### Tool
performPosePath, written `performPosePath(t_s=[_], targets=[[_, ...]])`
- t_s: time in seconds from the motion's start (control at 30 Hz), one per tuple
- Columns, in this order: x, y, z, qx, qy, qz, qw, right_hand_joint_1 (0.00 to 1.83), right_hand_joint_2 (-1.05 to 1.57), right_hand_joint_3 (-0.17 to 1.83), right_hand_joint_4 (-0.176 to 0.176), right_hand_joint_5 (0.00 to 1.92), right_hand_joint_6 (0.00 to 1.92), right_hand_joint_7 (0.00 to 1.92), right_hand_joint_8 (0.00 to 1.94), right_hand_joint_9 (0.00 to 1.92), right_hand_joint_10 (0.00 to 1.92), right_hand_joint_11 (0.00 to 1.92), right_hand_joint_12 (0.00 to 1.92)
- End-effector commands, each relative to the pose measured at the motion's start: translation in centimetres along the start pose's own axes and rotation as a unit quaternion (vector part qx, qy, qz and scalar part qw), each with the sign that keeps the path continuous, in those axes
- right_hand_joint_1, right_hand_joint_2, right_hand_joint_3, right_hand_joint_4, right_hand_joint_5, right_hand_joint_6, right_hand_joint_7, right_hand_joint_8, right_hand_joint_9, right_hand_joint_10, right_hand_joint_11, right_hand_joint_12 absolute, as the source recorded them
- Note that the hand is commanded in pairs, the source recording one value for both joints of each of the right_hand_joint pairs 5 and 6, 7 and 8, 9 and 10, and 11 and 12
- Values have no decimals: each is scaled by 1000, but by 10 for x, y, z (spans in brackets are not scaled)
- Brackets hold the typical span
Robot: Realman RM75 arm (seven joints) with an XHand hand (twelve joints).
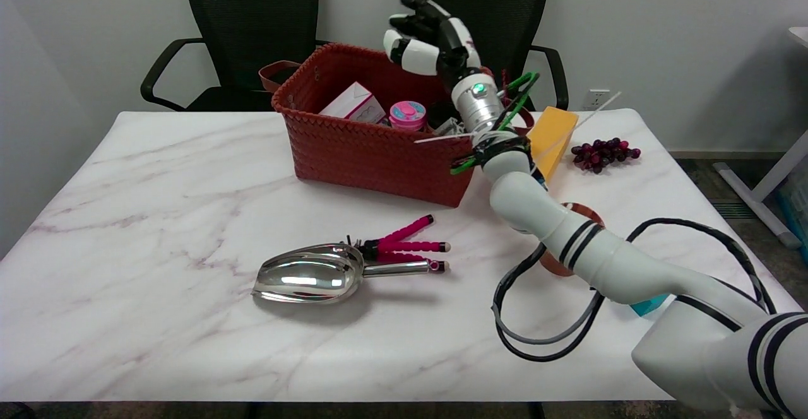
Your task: Place the metal rectangular block into the brown storage basket.
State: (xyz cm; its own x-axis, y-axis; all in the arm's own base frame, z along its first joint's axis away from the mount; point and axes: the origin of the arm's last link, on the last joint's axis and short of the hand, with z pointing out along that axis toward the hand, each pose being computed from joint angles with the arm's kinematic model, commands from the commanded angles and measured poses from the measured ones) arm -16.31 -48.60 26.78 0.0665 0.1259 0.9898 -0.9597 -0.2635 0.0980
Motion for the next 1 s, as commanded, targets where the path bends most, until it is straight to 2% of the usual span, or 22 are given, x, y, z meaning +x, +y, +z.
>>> performPosePath(t_s=[0.03,0.13,0.3,0.43,0.53,0.7,0.87,1.0], targets=[[73,-64,-80,114,224,-273,928,1172,580,1038,0,171,171,452,452,348,348,137,137],[87,-65,-105,116,262,-322,902,1180,624,1028,0,116,116,333,333,293,293,132,132],[106,-71,-146,112,316,-403,851,1195,682,1040,0,98,98,279,279,251,251,136,136],[117,-65,-173,86,336,-441,828,1211,688,1059,0,87,87,285,285,242,242,139,139],[121,-60,-190,70,349,-455,816,1223,704,1039,0,83,83,296,296,239,239,148,148],[124,-50,-215,51,375,-503,777,1272,721,1013,0,66,66,332,332,238,238,169,169],[132,-39,-238,18,375,-555,742,1315,744,1121,0,54,54,393,393,238,238,194,194],[139,-31,-253,-2,381,-577,723,1326,761,1209,0,52,52,437,437,250,250,203,203]])
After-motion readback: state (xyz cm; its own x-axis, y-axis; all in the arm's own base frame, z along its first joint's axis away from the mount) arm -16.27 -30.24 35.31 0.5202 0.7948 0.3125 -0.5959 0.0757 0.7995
